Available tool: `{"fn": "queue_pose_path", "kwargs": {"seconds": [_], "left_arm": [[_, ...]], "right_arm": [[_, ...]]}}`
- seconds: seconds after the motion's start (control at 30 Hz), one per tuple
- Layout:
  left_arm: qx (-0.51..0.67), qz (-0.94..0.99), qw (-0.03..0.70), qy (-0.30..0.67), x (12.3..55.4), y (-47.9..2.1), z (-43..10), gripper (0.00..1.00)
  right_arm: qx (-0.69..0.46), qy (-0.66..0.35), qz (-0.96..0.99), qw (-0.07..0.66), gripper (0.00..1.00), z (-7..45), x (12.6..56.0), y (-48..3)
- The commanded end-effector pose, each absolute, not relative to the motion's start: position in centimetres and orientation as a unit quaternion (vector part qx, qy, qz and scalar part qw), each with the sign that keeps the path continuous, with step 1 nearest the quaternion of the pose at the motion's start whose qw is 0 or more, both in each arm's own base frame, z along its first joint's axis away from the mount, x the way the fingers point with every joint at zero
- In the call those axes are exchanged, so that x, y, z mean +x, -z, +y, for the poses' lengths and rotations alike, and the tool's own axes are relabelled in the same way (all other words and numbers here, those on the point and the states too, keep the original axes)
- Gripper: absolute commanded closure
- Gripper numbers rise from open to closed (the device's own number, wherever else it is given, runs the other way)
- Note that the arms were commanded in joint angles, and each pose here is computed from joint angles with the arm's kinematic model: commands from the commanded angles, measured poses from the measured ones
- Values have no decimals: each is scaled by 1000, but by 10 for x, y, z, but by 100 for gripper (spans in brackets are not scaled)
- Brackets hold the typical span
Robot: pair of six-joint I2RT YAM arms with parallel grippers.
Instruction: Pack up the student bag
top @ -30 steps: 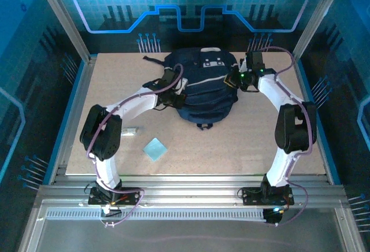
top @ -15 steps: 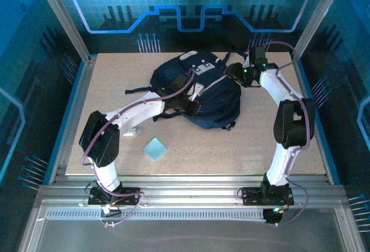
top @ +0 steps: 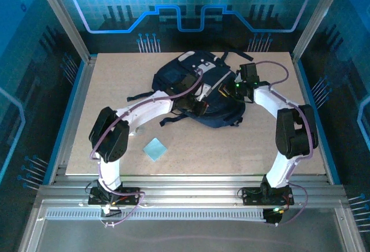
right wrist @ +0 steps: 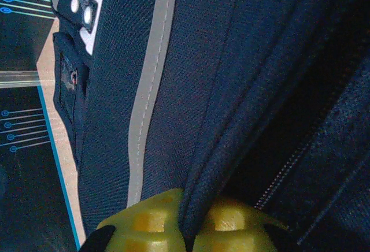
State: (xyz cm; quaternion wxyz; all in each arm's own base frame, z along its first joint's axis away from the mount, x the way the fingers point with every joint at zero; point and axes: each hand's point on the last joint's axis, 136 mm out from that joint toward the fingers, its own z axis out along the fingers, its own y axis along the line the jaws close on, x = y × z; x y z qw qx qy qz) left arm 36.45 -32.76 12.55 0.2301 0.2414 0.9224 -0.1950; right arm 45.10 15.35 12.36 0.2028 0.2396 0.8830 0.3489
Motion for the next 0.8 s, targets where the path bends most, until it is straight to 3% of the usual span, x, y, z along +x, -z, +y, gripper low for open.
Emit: {"fn": "queue_pose_path", "kwargs": {"seconds": [0.0,0.4,0.6,0.63,0.73,0.77], "left_arm": [[193,930,268,158,381,-129,-302,100],[44,943,315,100,456,-113,-198,100],[28,943,318,96,469,-118,-185,100],[25,944,313,102,468,-118,-187,92],[3,947,299,118,459,-121,-188,45],[-7,948,295,120,454,-122,-185,38]], "right_arm": [[235,-360,872,235,100,156,462,-138],[218,-337,886,233,100,148,444,-139],[181,-348,891,231,100,165,443,-148],[171,-349,893,229,96,169,442,-151],[146,-338,901,230,58,177,434,-159],[136,-334,904,231,48,180,429,-163]]}}
